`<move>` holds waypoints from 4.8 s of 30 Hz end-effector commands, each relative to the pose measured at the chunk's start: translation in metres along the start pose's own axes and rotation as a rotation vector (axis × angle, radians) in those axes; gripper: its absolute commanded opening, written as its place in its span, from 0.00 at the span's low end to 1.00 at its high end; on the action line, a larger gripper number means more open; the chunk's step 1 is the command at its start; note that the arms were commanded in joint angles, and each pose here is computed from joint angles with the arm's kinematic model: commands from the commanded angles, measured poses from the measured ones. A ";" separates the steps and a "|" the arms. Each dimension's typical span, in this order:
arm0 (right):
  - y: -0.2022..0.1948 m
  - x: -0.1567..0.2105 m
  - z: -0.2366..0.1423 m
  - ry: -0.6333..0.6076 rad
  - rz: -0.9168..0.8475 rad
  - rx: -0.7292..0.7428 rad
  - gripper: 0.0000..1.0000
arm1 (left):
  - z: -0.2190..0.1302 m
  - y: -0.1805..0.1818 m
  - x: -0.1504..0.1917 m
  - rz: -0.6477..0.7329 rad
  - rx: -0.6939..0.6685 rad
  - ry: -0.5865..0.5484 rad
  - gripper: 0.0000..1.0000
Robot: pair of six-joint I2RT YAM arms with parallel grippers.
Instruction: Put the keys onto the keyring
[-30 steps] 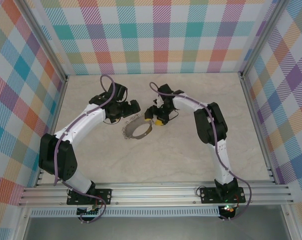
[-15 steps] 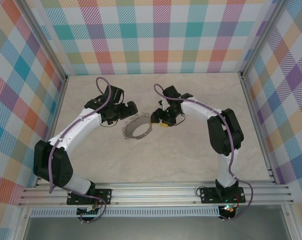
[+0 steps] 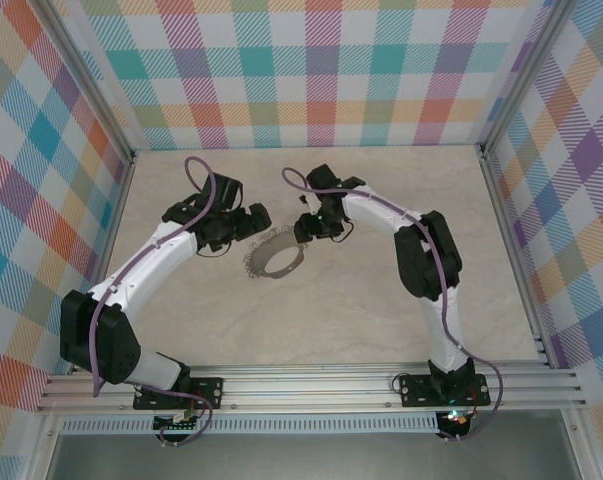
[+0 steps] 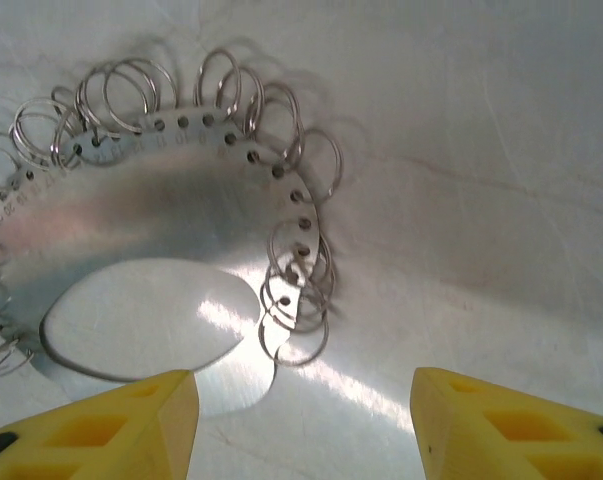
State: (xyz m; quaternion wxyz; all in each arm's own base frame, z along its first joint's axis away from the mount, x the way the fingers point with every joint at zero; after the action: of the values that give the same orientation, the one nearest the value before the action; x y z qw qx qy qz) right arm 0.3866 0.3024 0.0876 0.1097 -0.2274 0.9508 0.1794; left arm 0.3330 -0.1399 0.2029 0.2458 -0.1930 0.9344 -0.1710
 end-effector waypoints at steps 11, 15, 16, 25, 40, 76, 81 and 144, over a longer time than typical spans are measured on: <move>0.009 -0.011 0.028 0.053 -0.002 -0.024 0.47 | -0.007 0.009 0.000 -0.011 -0.027 0.000 1.00; 0.008 -0.009 0.031 0.063 0.002 -0.019 0.44 | -0.003 0.007 -0.001 -0.007 -0.024 0.007 1.00; 0.008 -0.009 0.031 0.066 0.002 -0.020 0.42 | -0.003 0.007 -0.002 -0.009 -0.023 0.008 1.00; 0.006 -0.002 0.032 0.090 0.017 -0.014 0.25 | 0.005 0.002 -0.004 -0.007 -0.006 0.023 1.00; 0.011 0.030 0.016 0.104 0.112 -0.049 0.12 | 0.013 0.000 -0.011 -0.003 0.018 0.034 1.00; 0.023 0.076 0.005 0.124 0.089 0.017 0.34 | 0.011 0.003 -0.022 -0.031 0.031 0.038 1.00; 0.020 0.070 0.009 0.117 0.085 0.039 0.34 | 0.011 0.004 -0.022 -0.027 0.030 0.042 1.00; -0.063 0.225 -0.108 -0.204 0.691 0.011 0.94 | 0.137 -0.083 0.130 0.865 -0.057 0.446 0.42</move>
State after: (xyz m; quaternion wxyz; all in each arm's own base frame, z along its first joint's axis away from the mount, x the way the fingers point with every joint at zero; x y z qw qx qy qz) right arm 0.1967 0.1187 0.1001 0.1235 0.1150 0.9613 0.2179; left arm 0.3235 -0.2933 0.0843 0.0833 0.2340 0.9666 -0.0632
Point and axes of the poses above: each hand's point on the last joint's axis, 136 mm out from that joint toward the fingers, its own z axis out along the fingers, its own y axis along the line the jaws close on, x = y × z, the point moved 3 cm from there along -z, back along the fingers, and after that the axes turned 4 degrees about -z, right-handed, at the moved point
